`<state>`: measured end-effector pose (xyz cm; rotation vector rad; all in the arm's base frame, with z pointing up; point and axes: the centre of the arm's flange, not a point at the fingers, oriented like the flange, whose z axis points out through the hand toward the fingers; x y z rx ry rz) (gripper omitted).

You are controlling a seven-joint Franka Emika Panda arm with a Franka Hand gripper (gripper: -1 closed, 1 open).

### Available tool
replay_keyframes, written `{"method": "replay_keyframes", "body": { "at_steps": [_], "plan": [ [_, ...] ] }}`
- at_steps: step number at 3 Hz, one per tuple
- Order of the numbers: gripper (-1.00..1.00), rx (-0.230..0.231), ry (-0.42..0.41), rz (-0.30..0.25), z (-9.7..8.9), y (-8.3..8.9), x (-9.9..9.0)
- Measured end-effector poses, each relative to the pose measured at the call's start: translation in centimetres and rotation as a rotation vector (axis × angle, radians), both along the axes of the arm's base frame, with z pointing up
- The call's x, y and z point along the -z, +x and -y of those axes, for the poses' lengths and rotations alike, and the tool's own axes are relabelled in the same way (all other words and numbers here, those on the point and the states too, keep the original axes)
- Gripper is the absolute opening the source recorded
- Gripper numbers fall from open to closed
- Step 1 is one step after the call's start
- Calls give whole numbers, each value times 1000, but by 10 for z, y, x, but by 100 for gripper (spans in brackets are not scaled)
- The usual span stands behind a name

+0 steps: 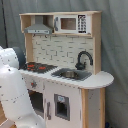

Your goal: Play with the kitchen

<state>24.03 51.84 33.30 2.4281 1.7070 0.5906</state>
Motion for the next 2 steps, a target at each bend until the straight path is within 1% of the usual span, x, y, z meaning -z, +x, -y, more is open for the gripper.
{"method": "replay_keyframes", "body": {
  "at_steps": [1,2],
  "plan": [
    [100,9,7,18,7,16,-25],
    [100,19,-11,34,17,24,-47]
  ]
}}
